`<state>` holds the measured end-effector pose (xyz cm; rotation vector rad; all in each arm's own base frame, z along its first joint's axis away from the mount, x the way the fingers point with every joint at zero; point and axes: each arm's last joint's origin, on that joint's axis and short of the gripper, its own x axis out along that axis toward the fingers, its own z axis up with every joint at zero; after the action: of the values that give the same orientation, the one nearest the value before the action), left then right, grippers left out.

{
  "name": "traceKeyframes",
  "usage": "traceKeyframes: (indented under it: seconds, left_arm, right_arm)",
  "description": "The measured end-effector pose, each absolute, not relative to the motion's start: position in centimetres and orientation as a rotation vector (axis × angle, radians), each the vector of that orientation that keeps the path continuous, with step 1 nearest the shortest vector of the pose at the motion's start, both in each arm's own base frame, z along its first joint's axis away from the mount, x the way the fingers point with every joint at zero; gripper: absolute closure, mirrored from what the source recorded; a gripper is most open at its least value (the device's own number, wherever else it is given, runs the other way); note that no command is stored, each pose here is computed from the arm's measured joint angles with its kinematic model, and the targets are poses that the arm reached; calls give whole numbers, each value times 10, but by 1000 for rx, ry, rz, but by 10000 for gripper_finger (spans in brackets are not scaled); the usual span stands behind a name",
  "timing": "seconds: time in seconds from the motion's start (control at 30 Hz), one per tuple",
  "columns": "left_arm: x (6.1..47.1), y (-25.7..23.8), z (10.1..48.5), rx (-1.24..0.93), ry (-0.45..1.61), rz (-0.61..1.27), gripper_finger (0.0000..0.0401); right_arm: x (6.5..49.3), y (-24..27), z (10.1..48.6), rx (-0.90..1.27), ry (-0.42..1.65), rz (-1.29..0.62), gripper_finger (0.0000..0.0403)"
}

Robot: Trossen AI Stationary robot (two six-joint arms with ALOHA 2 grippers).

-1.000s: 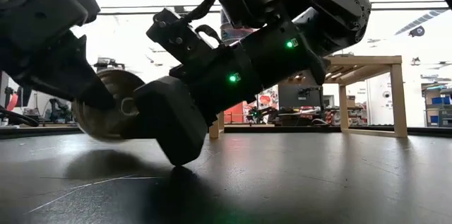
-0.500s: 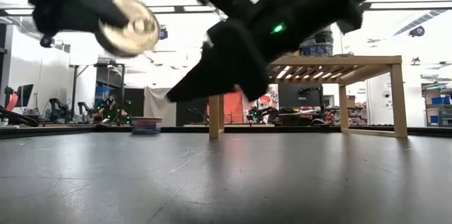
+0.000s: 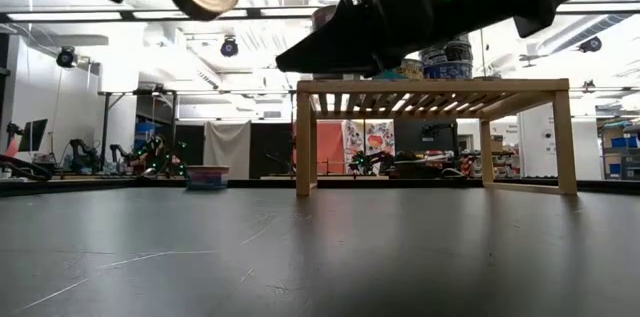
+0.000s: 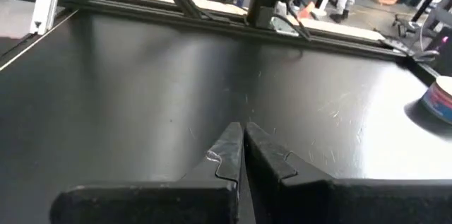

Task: Stack canned seafood by type on shelf
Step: Put the blue-pink tuna can on the shelf

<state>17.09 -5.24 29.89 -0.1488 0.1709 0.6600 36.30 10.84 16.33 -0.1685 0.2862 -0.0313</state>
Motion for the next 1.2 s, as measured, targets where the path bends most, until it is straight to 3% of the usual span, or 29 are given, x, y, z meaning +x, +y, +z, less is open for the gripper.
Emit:
traceKeyframes:
  seconds: [0.33,0.67,0.9,1.13,1.2]
  left_arm:
    - [148,-5,337,-138,28,611,229]
    - [161,44,335,-65,49,757,229]
    - [161,85,341,-89,-52,676,229]
    - [165,140,329,-166,22,684,229]
    - [169,156,328,-218,9,591,229]
  right_arm:
    - [364,108,163,-158,291,-35,394]
    - [365,105,163,-155,294,-44,394]
    - [365,105,162,-155,302,-44,394]
    - [365,105,161,-161,316,-43,394]
    - [365,104,160,-164,324,-45,394]
